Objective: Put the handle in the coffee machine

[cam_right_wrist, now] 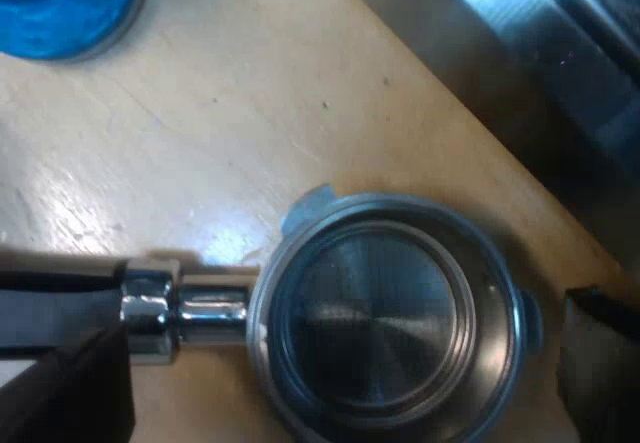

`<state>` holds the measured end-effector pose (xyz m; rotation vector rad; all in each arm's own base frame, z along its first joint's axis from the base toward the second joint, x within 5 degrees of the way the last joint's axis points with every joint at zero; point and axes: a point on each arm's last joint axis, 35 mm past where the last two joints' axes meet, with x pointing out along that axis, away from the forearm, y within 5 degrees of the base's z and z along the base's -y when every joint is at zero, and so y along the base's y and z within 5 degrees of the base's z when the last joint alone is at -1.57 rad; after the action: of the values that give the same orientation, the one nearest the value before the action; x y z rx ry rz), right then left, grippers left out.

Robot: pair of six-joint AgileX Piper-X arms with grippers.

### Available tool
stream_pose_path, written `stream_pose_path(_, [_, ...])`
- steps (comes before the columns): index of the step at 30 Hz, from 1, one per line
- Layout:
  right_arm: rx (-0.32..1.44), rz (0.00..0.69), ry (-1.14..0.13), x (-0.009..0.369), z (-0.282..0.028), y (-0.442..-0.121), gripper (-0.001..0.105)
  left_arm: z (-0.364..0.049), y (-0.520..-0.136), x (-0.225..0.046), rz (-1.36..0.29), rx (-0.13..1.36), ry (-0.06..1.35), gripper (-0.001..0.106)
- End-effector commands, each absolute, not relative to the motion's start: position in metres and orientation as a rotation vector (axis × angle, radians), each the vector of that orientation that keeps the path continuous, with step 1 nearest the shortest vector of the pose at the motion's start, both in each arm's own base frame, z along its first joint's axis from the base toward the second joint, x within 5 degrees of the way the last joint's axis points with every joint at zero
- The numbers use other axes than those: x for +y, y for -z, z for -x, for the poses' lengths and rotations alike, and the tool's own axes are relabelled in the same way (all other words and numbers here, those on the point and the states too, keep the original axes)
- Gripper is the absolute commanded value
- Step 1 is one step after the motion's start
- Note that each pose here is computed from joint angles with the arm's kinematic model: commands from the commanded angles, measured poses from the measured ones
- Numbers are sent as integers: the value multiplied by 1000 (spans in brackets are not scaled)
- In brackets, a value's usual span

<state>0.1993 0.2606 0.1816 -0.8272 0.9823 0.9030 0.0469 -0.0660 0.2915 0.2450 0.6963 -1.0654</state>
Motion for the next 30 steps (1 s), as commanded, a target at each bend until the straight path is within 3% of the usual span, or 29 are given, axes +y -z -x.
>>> stream_pose_path(1, [980, 844, -906, 262, -202, -176, 87, -47, -292, -67, -232, 695, 1073, 73])
stream_pose_path(5, [971, 871, -862, 263, -205, -170, 87, -46, -292, -68, -221, 700, 1105, 73])
stream_pose_path(21, [994, 850, -892, 265, -205, -161, 86, -45, -292, -68, -214, 703, 1124, 73])
stream_pose_path(23, [1021, 844, -904, 263, -203, -160, 79, -45, -292, -68, -214, 703, 1124, 73])
stream_pose_path(26, [1069, 862, -901, 259, -200, -158, 57, -45, -292, -68, -214, 703, 1124, 73])
stream_pose_path(30, [1108, 860, -896, 257, -197, -157, 37, -45, -292, -68, -214, 703, 1124, 73])
